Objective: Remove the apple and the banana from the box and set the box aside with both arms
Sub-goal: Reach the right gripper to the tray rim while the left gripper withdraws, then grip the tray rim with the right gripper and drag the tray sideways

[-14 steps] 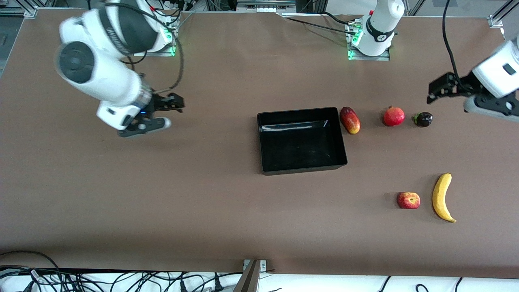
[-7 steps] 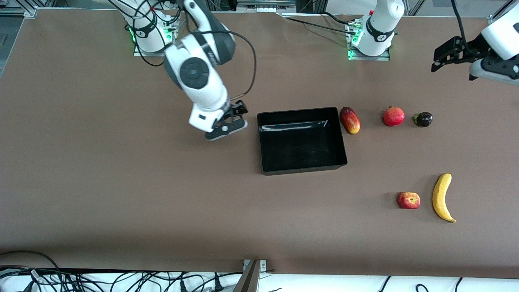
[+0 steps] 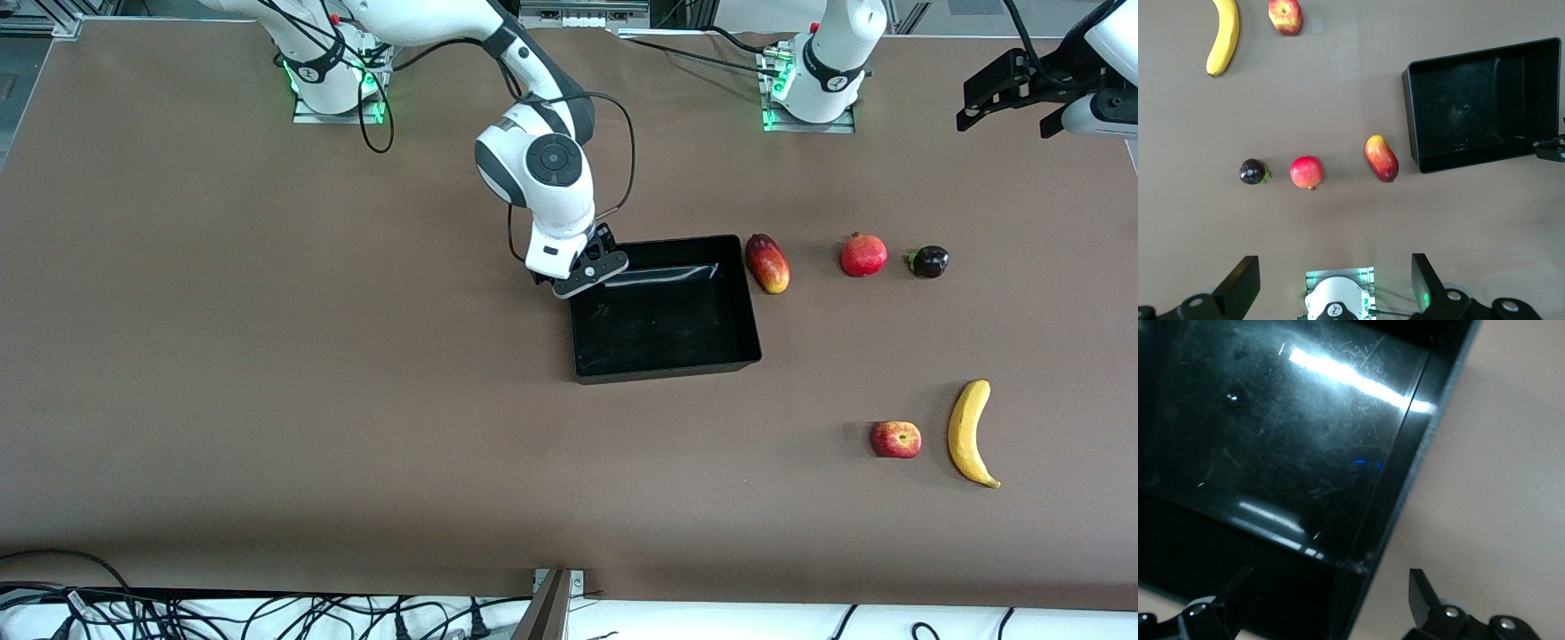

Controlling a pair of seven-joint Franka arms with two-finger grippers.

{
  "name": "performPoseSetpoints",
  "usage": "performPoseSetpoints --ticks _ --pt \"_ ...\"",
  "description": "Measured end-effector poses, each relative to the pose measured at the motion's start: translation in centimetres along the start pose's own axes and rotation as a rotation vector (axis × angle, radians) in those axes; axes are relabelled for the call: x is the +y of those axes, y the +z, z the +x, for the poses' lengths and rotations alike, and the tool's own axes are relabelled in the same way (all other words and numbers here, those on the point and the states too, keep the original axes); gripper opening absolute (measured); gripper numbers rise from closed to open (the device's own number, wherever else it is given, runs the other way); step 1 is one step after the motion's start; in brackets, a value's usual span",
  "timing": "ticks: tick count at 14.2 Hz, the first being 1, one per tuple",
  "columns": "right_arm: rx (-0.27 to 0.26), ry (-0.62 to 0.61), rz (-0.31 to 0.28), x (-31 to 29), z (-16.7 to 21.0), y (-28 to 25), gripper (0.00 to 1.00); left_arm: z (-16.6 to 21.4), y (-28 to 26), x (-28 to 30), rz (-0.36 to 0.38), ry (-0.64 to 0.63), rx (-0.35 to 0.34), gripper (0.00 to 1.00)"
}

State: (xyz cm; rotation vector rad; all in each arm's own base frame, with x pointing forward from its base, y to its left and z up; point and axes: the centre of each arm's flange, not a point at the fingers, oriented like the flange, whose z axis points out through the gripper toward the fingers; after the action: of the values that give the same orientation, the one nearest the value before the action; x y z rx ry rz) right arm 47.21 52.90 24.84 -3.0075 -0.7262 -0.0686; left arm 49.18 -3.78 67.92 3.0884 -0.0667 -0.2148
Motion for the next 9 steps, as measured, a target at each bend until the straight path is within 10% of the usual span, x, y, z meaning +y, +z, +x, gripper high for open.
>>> performPoseSetpoints --ticks 3,9 --pt "0.015 -0.005 -0.02 0.7 0.5 1.9 0.89 -0.1 0.1 0.4 0.001 -0.02 -0.006 1.0" --pt "0.022 0.003 -0.027 1.4 0.9 1.7 0.24 -0.1 0.1 0.5 0.002 -0.021 -0.006 1.0"
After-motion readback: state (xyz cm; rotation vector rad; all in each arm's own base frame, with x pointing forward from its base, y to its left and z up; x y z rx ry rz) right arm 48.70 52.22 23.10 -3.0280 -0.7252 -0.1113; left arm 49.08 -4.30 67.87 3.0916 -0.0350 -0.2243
